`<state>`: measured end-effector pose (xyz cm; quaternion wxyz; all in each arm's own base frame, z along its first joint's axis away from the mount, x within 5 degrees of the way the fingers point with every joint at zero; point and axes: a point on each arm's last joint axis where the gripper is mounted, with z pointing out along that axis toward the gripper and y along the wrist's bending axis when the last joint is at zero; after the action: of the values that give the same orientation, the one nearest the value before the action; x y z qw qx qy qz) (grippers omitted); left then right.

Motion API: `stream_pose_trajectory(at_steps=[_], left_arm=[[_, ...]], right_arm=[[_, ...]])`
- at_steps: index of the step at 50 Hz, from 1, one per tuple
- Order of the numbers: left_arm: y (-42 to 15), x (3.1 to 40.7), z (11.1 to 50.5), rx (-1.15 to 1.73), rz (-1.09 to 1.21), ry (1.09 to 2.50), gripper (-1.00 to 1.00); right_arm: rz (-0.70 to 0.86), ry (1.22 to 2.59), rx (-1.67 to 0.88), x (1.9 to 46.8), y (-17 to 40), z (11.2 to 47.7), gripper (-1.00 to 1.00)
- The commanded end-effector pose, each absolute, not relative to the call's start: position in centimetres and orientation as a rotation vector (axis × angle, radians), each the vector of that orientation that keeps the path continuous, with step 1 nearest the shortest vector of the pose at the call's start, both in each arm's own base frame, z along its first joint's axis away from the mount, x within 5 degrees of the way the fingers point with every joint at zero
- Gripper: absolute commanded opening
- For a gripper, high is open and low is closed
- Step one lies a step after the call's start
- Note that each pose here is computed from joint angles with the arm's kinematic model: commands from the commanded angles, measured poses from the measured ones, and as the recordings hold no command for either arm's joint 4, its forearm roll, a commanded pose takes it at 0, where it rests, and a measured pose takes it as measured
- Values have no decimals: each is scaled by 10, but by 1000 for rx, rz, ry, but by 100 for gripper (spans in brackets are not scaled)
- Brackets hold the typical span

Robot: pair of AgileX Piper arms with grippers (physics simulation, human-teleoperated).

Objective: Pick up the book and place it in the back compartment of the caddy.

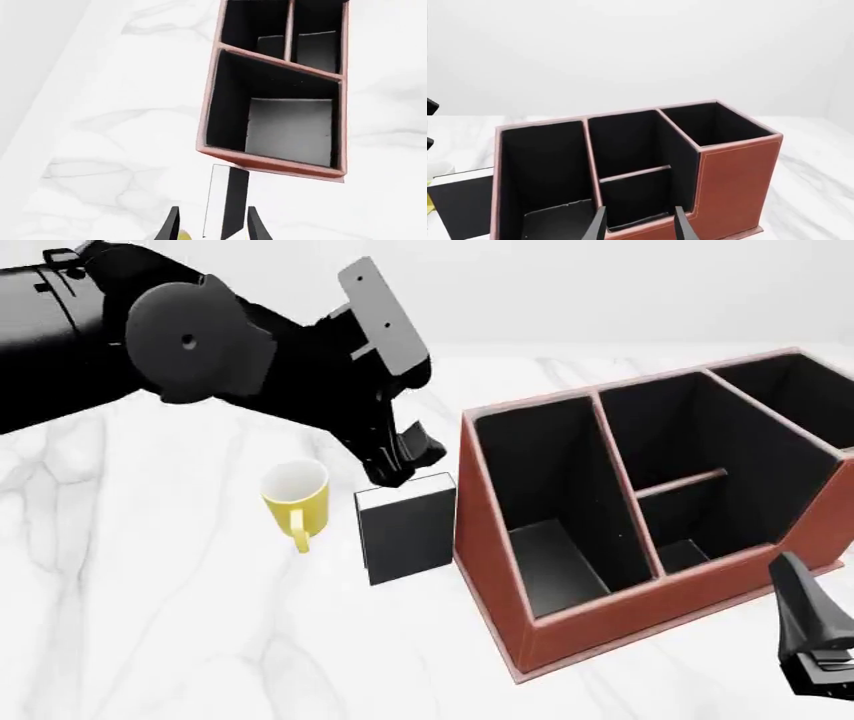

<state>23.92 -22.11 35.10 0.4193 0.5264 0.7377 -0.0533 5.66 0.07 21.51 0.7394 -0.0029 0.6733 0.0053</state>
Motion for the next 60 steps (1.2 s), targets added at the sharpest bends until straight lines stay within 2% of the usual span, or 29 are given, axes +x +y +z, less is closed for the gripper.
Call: stream_pose_trajectory(at_steps=[1, 13, 18, 39, 60], left_arm=[[-243, 257, 317, 1397, -124, 1923, 100], [-246, 268, 294, 1435, -101, 1956, 100], [-238, 284, 285, 1430, -61, 1956, 100], [-241, 291, 262, 1441, -52, 1966, 100], [-236, 303, 217, 1398, -51, 2031, 100]], right_arm=[[15, 1474, -8, 56, 1, 215, 100], [15, 1472, -4, 56, 1, 216, 100], [15, 1472, -6, 56, 1, 216, 100], [16, 1476, -3, 56, 1, 215, 100], [13, 1478, -2, 56, 1, 215, 100]])
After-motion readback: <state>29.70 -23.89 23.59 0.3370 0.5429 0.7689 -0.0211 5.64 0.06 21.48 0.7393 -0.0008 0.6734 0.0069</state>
